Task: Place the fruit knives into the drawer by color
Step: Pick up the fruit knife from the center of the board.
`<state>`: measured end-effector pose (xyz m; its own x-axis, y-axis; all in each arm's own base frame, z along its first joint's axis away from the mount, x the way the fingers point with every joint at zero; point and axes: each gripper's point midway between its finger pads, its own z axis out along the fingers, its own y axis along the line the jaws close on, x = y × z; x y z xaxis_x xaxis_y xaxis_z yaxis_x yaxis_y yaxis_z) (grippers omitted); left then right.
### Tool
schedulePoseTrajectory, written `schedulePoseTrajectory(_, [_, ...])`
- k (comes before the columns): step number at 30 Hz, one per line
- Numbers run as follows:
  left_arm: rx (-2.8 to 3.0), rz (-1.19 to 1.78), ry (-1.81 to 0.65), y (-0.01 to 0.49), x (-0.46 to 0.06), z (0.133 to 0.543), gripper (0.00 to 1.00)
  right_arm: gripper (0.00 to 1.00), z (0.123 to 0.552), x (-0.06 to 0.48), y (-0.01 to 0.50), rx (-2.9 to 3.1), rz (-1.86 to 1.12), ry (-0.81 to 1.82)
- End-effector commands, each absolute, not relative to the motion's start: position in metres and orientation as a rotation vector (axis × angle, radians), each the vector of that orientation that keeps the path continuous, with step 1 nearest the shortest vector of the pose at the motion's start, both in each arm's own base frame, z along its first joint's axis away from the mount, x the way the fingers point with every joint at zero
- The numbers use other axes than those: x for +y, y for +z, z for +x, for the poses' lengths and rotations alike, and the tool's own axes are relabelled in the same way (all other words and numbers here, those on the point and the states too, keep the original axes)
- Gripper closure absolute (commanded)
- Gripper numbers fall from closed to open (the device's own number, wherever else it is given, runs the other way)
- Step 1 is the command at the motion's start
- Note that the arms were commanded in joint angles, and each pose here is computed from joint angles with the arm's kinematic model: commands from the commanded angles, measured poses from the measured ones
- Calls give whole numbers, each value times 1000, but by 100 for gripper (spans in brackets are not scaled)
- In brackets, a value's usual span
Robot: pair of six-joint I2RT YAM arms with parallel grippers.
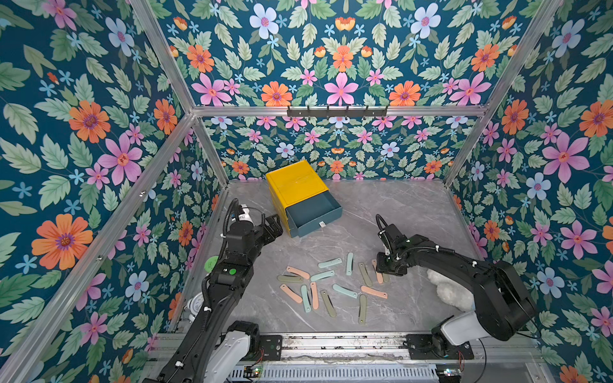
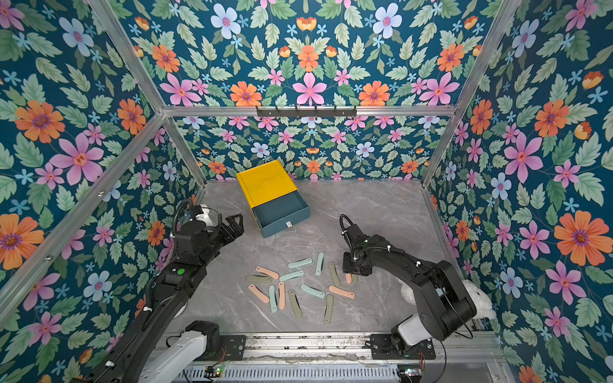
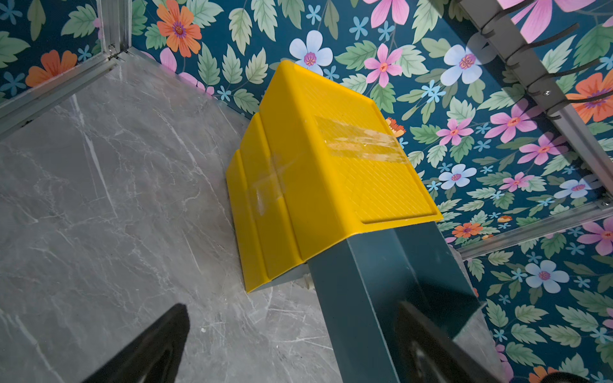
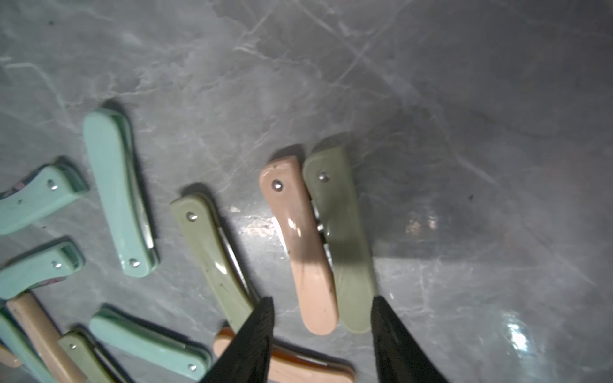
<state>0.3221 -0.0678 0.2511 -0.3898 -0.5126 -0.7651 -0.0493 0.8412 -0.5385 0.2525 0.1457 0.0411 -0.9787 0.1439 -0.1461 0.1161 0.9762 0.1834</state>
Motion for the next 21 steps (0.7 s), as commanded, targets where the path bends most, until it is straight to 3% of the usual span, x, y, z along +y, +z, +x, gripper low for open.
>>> schedulePoseTrajectory(1, [1916, -411, -548, 252, -71, 324, 1, 54, 254, 137, 39, 2977, 162, 193])
schedulePoseTrajectory(21, [1934, -402, -531, 246, -70, 325, 1, 62, 257, 124, 14, 3045, 142, 22])
